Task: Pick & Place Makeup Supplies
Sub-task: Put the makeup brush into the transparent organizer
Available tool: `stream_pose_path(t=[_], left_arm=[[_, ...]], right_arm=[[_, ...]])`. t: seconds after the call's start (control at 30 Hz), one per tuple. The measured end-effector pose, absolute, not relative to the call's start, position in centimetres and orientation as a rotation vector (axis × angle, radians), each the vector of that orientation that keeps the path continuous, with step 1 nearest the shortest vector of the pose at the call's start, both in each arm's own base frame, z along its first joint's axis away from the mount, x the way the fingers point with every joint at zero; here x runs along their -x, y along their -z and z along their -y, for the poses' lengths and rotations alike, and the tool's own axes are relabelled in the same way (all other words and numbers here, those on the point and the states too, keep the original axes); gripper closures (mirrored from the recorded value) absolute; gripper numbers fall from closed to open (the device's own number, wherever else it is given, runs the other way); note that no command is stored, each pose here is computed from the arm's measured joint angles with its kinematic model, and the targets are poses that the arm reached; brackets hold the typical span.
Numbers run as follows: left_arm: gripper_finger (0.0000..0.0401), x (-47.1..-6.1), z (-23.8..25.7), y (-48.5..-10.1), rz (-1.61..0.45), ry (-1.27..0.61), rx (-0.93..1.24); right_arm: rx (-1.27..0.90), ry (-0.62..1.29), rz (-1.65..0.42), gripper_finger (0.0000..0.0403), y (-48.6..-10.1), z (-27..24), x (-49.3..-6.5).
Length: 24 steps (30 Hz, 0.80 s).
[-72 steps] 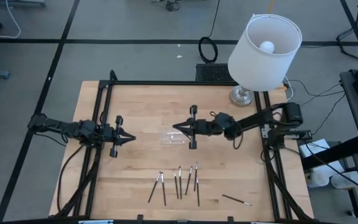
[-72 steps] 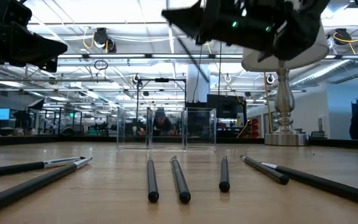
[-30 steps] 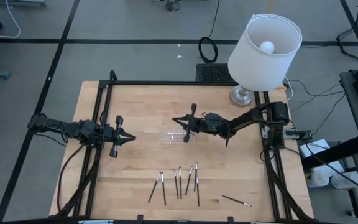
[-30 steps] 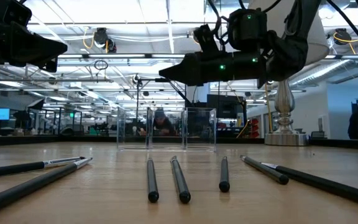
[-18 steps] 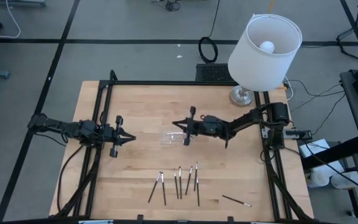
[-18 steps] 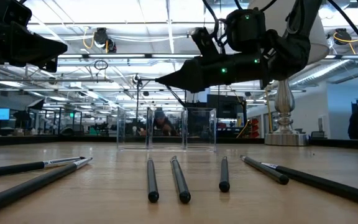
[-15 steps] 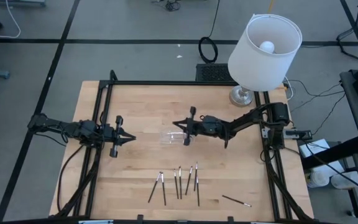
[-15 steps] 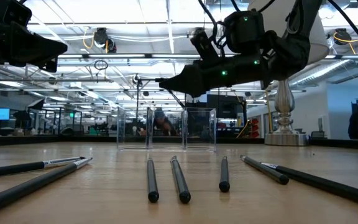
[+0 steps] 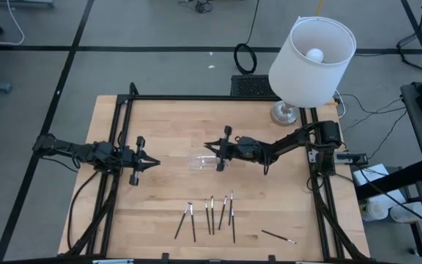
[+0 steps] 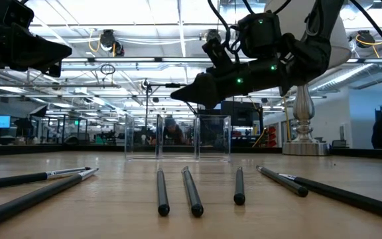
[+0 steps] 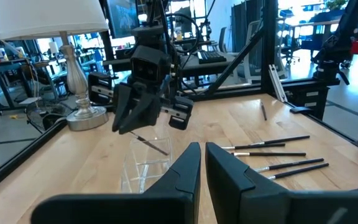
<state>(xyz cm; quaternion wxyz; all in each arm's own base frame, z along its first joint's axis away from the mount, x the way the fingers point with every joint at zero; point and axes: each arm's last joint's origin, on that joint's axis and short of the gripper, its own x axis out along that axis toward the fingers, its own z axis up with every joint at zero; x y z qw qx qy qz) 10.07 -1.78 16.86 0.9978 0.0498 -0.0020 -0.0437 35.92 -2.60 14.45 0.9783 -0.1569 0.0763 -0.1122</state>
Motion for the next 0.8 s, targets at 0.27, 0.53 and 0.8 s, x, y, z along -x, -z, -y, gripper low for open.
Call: stream_pose_path(t=[0.27,0.53,0.8], left_arm=[[0.0370,-10.1,1.8,-16.9,0.004,0.088,-0.100],[0.0370,-10.1,1.8,-16.9,0.003,0.088,-0.099],[0.0370,-10.1,1.8,-16.9,0.004,0.088,-0.100]], right_arm=[[0.386,0.316,-0.181,0.0323,-15.5,1.6,-35.6],[0.608,0.314,-0.208,0.0295,-22.0,-3.4,-33.3],[0.606,0.227,-0.474,0.0292,-27.8,-13.0,-26.8]])
